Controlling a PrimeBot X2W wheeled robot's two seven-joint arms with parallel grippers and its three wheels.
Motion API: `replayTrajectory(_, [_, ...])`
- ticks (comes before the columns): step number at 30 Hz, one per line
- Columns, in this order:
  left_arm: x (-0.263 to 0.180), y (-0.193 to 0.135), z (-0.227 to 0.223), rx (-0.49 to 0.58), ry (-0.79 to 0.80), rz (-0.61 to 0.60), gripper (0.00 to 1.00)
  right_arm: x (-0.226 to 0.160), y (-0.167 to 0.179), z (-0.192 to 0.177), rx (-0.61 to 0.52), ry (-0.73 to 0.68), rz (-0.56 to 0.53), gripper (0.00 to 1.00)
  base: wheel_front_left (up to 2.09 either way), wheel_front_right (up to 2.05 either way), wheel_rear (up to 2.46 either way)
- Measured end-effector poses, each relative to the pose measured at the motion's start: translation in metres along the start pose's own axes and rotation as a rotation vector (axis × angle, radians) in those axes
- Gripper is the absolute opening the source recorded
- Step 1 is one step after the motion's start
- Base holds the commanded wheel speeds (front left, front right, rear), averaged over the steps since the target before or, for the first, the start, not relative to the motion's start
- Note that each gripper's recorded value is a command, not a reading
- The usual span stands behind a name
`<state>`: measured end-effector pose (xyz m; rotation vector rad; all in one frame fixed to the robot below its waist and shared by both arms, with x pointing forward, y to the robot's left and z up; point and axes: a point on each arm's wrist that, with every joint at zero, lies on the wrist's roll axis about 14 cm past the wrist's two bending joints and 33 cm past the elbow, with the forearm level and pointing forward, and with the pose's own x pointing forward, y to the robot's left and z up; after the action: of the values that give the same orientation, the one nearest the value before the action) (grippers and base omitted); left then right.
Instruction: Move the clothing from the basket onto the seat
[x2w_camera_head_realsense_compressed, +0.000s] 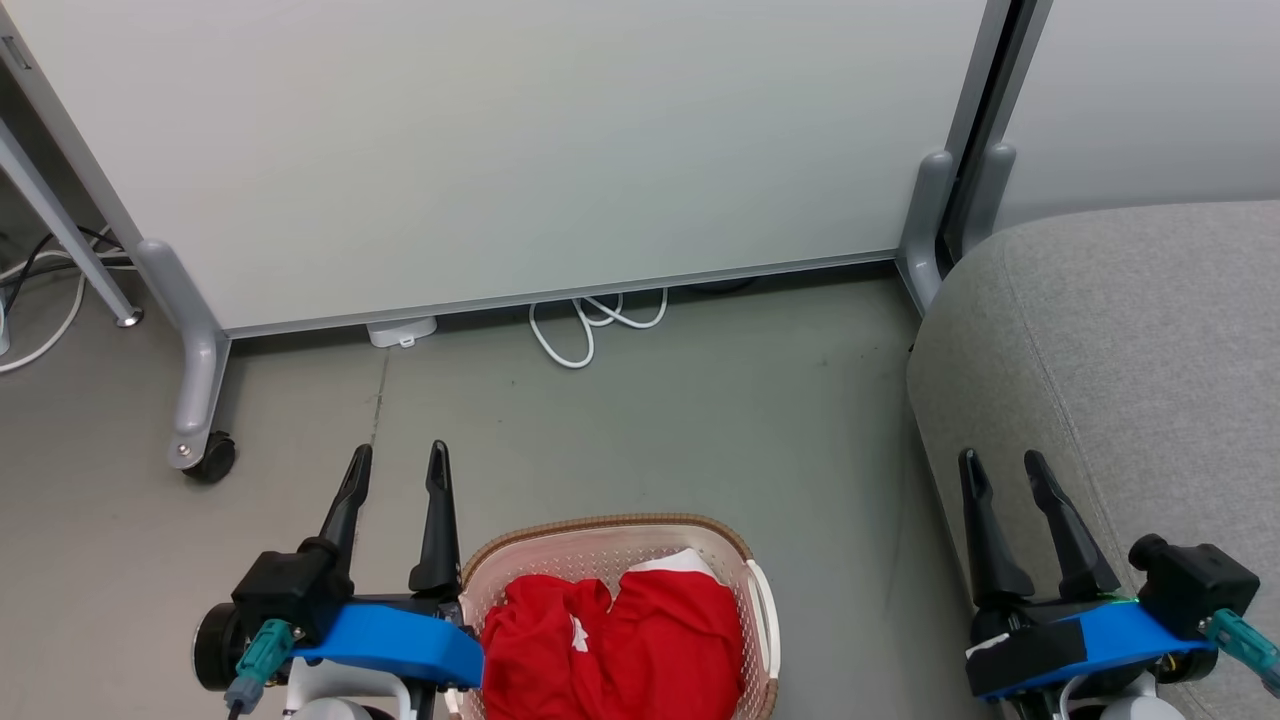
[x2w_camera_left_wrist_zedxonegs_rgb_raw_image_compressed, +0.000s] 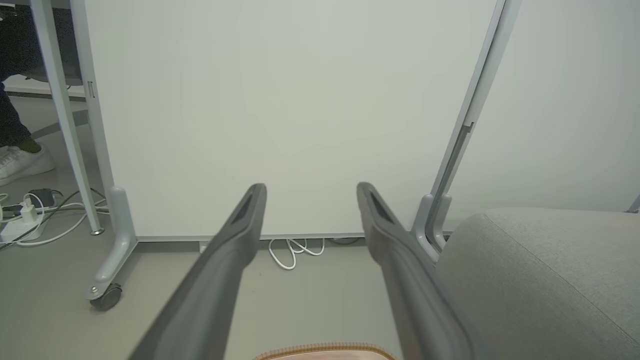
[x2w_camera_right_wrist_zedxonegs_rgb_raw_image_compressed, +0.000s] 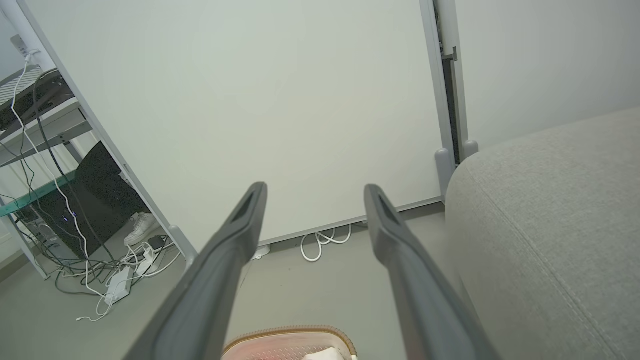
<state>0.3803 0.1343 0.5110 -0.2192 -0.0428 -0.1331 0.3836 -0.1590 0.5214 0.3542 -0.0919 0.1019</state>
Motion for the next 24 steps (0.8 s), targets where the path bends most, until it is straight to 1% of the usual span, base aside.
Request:
replayTrajectory(11, [0.0, -0.006, 0.0, 0.086, -0.013, -0.032, 1.0, 0.0, 0.007, 0.001, -0.083, -0.01, 0.033, 1.0, 0.0, 0.0, 0.0])
replayTrajectory(24, [-0.001, -0.011, -0.001, 0.164, -0.025, -0.063, 1.0, 0.0, 0.014, 0.0, -0.169, -0.018, 0.064, 1.0, 0.0, 0.0, 0.0])
